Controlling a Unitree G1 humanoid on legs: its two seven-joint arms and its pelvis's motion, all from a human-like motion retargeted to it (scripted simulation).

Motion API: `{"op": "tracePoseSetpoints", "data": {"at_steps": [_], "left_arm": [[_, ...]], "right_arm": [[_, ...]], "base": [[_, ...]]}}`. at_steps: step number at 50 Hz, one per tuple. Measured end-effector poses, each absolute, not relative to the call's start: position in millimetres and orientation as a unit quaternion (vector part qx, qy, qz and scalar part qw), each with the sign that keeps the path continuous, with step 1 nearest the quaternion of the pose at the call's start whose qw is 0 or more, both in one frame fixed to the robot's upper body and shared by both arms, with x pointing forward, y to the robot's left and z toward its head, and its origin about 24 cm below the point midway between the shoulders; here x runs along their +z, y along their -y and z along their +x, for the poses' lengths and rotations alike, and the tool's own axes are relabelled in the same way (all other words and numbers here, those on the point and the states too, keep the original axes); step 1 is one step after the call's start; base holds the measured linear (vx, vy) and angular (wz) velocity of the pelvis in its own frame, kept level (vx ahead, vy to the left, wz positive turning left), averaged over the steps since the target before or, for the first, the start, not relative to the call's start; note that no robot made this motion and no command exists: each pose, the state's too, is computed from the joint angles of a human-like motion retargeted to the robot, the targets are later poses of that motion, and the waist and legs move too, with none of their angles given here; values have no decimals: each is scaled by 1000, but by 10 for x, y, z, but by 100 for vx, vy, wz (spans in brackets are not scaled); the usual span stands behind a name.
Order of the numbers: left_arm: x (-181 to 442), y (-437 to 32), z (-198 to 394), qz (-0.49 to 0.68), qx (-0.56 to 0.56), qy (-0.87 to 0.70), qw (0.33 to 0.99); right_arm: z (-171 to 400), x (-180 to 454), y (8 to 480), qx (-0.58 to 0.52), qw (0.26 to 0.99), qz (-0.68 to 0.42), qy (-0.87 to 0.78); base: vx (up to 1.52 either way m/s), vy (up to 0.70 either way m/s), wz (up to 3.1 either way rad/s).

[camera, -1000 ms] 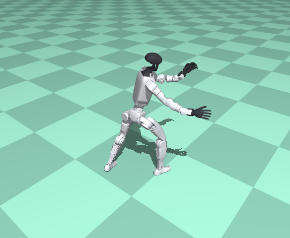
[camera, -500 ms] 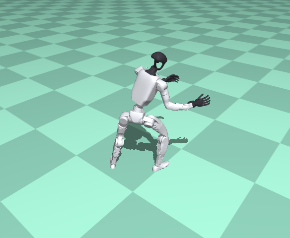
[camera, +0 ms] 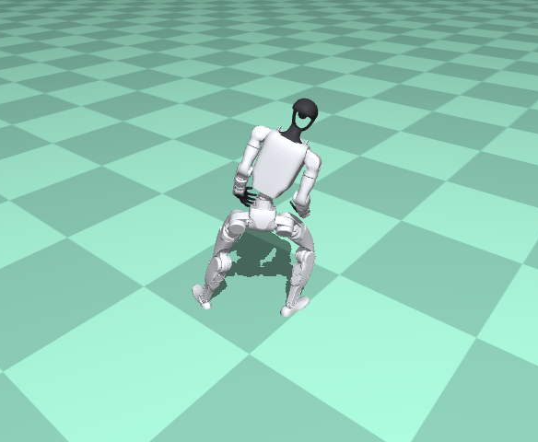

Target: Kungfu

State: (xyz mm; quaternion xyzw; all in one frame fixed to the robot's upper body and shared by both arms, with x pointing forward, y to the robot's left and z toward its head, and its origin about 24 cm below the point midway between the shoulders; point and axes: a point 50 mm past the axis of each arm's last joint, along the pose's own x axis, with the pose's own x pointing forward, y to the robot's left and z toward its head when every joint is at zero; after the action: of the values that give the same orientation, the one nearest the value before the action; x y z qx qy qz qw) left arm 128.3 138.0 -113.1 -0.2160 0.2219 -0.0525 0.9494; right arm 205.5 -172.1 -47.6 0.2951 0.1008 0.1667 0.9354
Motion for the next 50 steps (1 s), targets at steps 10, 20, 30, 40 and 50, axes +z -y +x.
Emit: {"op": "tracePoseSetpoints", "data": {"at_steps": [10, 20, 30, 40, 50], "left_arm": [[-298, -1222, 2279, -76, -180, -22, 981], [1556, -1148, 3119, 18, -198, 320, 926], [2997, -1442, 2979, 102, -141, 538, 825], [3513, -2566, 2556, 162, 79, 607, 774], [3023, -3237, 2219, 175, 284, 556, 761]], "right_arm": [[1899, -386, 2482, 58, 976, 187, -94], [1068, -96, 3958, -219, 963, -45, -151], [-30, -499, 4243, -386, 839, -118, -366], [1232, -1554, 1661, 16, 829, 354, -433], [2577, -455, 331, 422, 834, 276, -223]], "base": [[9, 16, 10], [20, 28, 35], [47, 71, 59], [21, 44, 32], [1, -1, 21]]}}
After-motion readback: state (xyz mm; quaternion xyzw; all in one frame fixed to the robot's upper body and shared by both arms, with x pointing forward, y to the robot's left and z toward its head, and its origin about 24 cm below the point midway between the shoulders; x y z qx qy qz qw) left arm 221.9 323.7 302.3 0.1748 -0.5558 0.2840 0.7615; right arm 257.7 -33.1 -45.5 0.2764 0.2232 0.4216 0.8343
